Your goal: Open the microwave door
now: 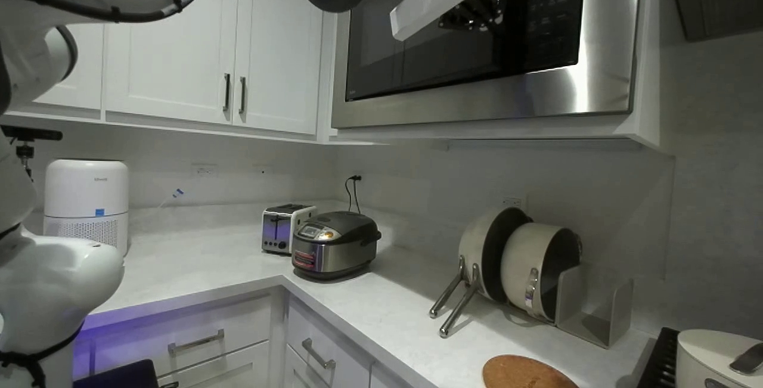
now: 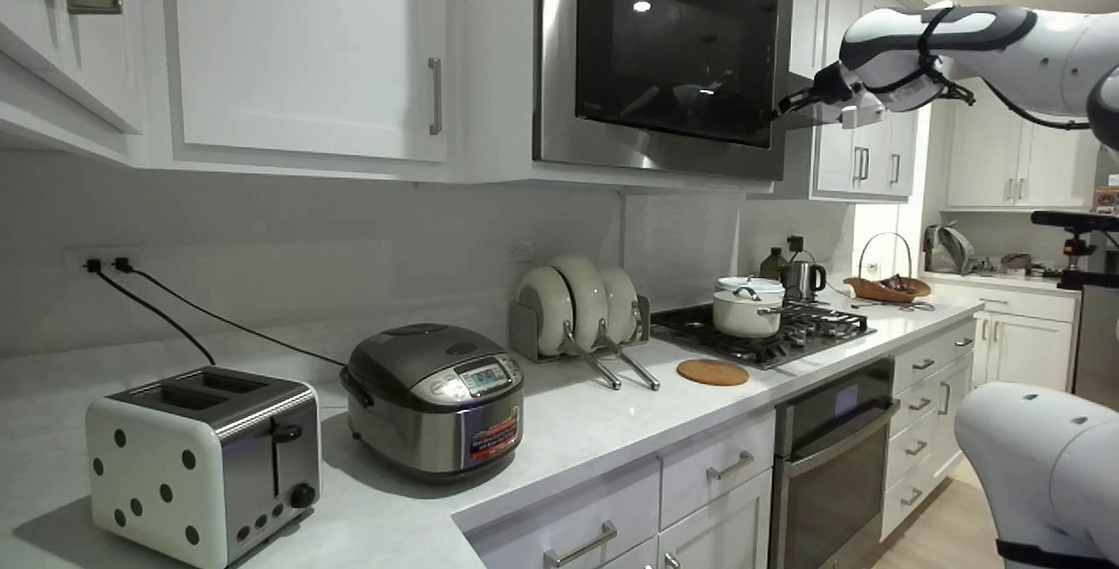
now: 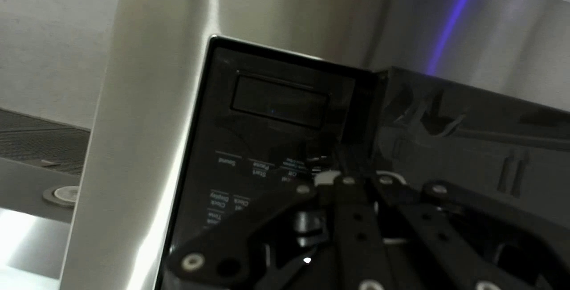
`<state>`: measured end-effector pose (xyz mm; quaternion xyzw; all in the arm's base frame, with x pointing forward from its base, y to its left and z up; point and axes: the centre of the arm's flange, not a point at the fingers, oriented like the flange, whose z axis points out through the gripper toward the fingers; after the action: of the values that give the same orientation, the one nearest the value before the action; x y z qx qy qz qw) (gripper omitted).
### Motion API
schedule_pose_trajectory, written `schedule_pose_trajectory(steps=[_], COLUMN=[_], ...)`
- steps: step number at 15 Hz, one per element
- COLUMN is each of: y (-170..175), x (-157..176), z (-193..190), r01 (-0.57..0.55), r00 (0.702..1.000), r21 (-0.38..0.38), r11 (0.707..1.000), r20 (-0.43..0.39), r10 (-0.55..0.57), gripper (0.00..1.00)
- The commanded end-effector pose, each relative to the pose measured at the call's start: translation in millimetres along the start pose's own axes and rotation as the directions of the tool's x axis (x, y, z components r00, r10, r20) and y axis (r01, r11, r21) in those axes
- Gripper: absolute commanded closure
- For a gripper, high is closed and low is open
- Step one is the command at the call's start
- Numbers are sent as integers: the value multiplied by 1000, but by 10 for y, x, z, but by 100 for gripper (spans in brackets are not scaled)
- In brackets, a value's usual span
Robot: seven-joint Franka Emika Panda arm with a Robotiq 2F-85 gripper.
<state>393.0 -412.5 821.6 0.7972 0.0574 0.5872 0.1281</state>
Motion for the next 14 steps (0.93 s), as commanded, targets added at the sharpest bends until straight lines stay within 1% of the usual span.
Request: schedule_pose_trajectory(steps=[1, 4, 6, 10, 14], y=[-110, -155, -179, -229, -281], x=[137, 173, 184, 211, 279], z=[-129, -195, -249, -448, -576], r01=[15, 19, 22, 44, 79], r00=[1000, 1000, 999, 998, 995], r21=[48, 42, 6, -8, -28], r11=[999, 999, 1000, 999, 997], r20=[8, 22, 33, 39, 71], r10=[-15, -20, -23, -43, -76], gripper=[100, 100, 100, 100, 100])
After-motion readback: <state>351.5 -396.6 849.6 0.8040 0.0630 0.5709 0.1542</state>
